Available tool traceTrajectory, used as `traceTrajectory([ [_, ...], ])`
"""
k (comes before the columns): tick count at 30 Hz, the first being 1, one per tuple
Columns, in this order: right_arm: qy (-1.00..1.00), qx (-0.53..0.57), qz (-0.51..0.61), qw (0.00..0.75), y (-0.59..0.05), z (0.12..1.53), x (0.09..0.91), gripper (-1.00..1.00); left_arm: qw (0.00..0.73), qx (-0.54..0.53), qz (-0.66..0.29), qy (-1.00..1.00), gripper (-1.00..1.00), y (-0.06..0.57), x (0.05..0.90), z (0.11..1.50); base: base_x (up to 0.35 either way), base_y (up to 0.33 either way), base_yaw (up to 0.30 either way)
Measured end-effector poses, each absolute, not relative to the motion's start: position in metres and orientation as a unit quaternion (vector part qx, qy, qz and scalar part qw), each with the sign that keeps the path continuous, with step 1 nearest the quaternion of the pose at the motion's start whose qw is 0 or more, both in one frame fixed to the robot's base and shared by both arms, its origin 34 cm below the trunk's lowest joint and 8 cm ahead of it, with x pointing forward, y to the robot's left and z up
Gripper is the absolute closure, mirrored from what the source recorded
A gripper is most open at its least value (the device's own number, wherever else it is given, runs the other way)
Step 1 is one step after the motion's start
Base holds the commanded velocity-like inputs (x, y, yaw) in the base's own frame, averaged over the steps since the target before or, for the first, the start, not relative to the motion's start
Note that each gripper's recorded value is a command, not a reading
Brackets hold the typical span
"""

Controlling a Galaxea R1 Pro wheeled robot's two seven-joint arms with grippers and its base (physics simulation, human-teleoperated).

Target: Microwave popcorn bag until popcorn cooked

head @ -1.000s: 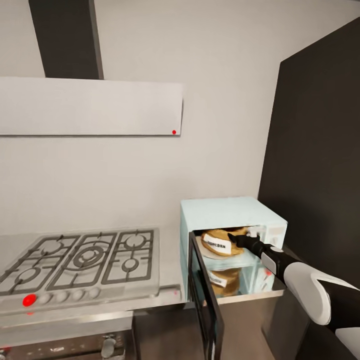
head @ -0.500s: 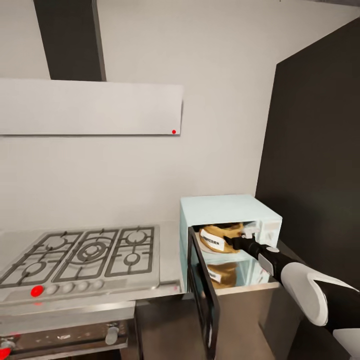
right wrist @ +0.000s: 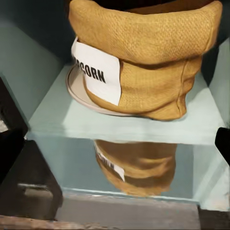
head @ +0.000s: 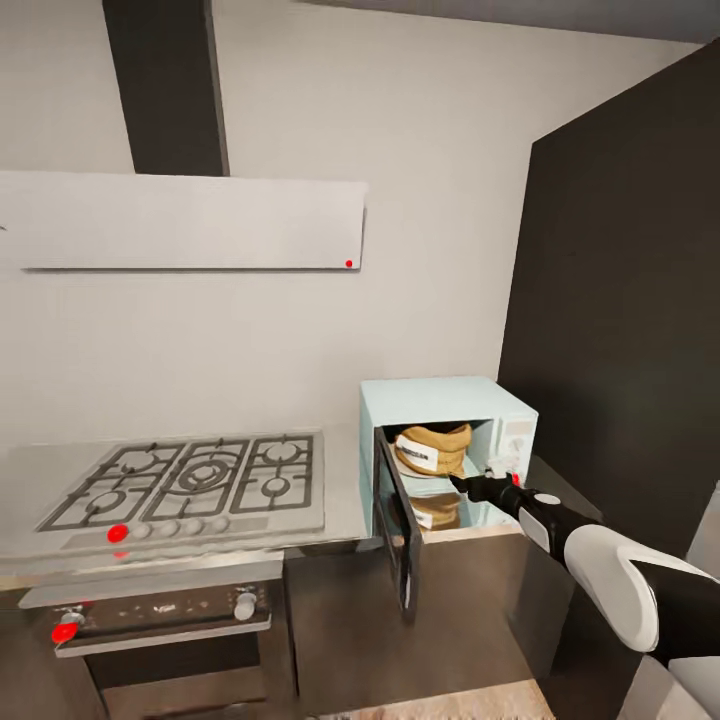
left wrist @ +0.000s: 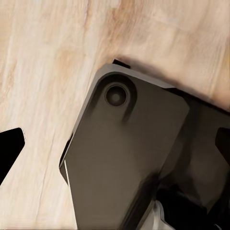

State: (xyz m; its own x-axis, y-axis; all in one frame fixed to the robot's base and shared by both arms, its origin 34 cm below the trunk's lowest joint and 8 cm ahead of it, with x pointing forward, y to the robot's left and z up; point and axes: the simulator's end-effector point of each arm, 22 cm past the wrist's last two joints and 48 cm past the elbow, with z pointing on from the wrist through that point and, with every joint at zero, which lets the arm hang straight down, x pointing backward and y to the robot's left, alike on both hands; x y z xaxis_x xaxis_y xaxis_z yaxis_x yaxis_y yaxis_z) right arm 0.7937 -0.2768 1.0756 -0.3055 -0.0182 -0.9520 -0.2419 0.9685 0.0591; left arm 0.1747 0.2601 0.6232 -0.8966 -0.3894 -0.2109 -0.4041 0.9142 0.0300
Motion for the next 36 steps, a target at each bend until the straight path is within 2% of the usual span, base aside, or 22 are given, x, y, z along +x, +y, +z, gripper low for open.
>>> traceTrajectory([
  [10,0.809,-0.088,0.091,0.574,-0.278,1.071,0.792,-1.00,0.101,-0.203,0.037,0.973,-1.00,0.261,0.175,0.623,-0.346,0.000,0.000],
  [14,0.854,-0.071,0.088,0.508,-0.296,1.030,0.772,-1.00,0.101,-0.203,0.037,0.973,-1.00,0.261,0.175,0.623,-0.346,0.000,0.000],
  [20,0.923,-0.052,0.083,0.371,-0.315,0.851,0.634,-1.00,0.101,-0.205,0.037,0.973,-1.00,0.262,0.174,0.623,-0.160,-0.014,0.000],
  [28,0.981,-0.017,0.010,0.195,-0.349,0.687,0.395,-1.00,0.104,-0.205,0.034,0.973,-1.00,0.261,0.177,0.624,-0.003,0.000,0.000],
  [32,0.988,-0.016,-0.001,0.153,-0.354,0.659,0.318,-1.00,0.106,-0.205,0.032,0.972,-1.00,0.258,0.180,0.624,0.000,0.000,0.000],
  [36,0.988,-0.016,-0.002,0.151,-0.354,0.657,0.313,-1.00,0.106,-0.208,0.032,0.972,-1.00,0.258,0.180,0.624,0.000,0.000,0.000],
])
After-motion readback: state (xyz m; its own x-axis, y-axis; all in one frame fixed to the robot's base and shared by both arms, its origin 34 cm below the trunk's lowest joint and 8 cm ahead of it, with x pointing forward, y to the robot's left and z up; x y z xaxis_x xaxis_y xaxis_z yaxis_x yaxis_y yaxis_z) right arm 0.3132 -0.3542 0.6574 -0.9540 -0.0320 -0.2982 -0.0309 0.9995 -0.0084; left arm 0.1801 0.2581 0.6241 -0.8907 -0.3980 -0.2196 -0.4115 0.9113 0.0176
